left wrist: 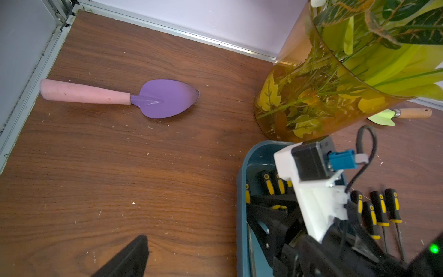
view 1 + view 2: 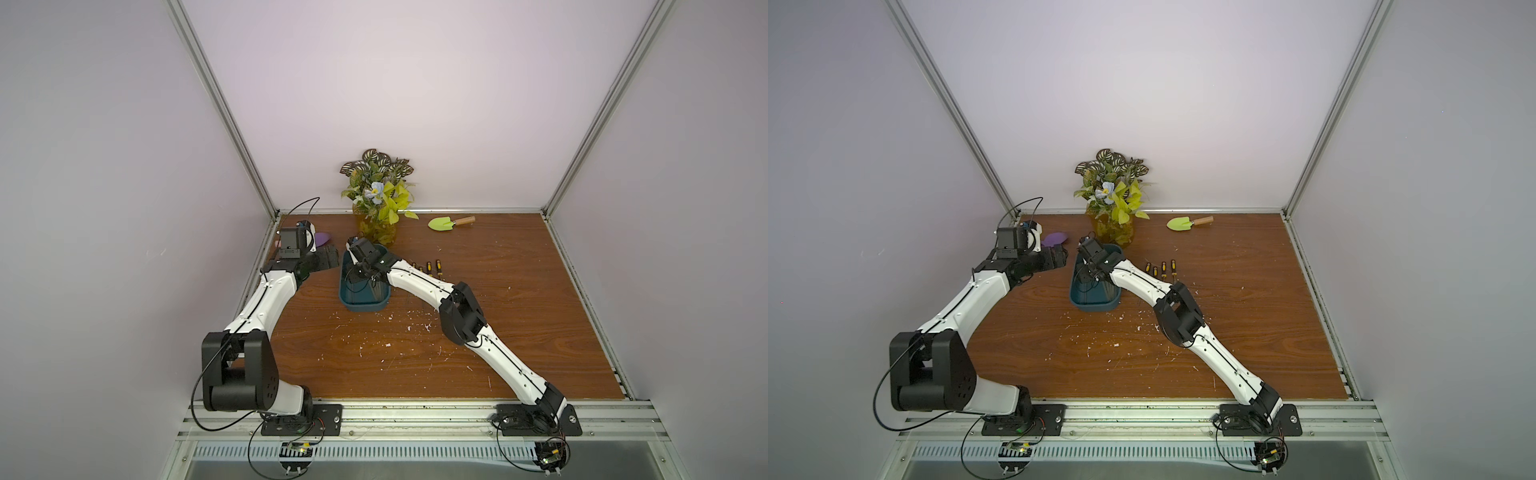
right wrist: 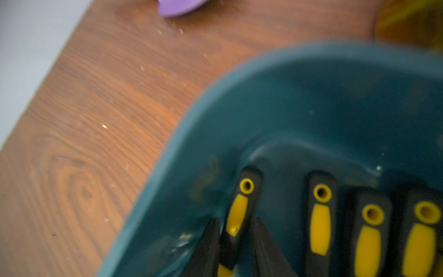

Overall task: Take the file tool out of the storage box
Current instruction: Pick up the file tool from the storage box, then place the file tool at the center of the board, then pick up the file tool from the storage box.

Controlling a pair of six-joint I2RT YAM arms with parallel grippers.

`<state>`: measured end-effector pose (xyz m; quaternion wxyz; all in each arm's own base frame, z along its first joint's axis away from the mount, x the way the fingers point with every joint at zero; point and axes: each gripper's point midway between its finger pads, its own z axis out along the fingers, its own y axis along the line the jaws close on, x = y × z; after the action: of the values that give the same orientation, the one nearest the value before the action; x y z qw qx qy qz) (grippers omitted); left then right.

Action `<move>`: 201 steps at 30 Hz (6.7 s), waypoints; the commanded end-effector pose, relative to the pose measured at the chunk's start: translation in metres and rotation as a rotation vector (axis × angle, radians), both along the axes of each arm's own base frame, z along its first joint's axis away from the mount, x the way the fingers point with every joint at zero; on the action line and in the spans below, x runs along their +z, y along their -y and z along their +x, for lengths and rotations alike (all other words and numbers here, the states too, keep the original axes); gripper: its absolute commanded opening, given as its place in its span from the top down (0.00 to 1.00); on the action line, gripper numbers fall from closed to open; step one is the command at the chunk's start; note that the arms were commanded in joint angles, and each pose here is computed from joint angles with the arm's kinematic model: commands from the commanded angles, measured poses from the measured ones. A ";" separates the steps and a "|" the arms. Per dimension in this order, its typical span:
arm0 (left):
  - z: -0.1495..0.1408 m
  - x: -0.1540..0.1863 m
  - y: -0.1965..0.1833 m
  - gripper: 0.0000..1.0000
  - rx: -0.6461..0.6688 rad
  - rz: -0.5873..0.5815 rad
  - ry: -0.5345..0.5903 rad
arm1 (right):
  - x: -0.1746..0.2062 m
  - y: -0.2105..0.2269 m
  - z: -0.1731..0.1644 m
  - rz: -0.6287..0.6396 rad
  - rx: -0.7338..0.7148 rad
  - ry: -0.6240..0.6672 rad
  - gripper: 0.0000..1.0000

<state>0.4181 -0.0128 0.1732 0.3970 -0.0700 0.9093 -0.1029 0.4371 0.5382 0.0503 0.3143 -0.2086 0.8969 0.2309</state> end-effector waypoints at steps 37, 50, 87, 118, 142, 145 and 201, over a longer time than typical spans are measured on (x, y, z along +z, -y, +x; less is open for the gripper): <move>0.000 0.008 -0.006 0.00 0.007 0.017 0.018 | 0.093 -0.013 -0.024 0.161 0.048 0.004 1.00; 0.002 0.013 0.002 0.00 0.004 -0.025 0.039 | 0.190 0.056 -0.018 0.251 -0.064 0.164 1.00; 0.009 -0.025 0.064 0.00 -0.070 -0.061 -0.068 | 0.026 0.350 0.039 -0.121 -0.480 0.135 1.00; 0.014 -0.064 0.105 0.06 -0.107 -0.023 -0.227 | 0.115 0.356 0.049 -0.042 -0.545 0.278 0.59; 0.050 -0.120 0.099 0.38 -0.014 0.049 -0.372 | 0.093 0.389 0.020 -0.047 -0.580 0.226 0.57; 0.053 -0.124 0.099 0.39 -0.005 0.053 -0.377 | 0.092 0.391 0.020 -0.048 -0.578 0.220 0.57; 0.030 0.024 0.225 1.00 -0.694 -0.452 -0.100 | 0.201 0.274 -0.082 1.085 0.325 0.072 0.53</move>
<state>0.4703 -0.2036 0.1657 0.2833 0.0872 0.8994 -0.3214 0.4093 0.2470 0.1871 0.4084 -0.0705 0.7321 0.5406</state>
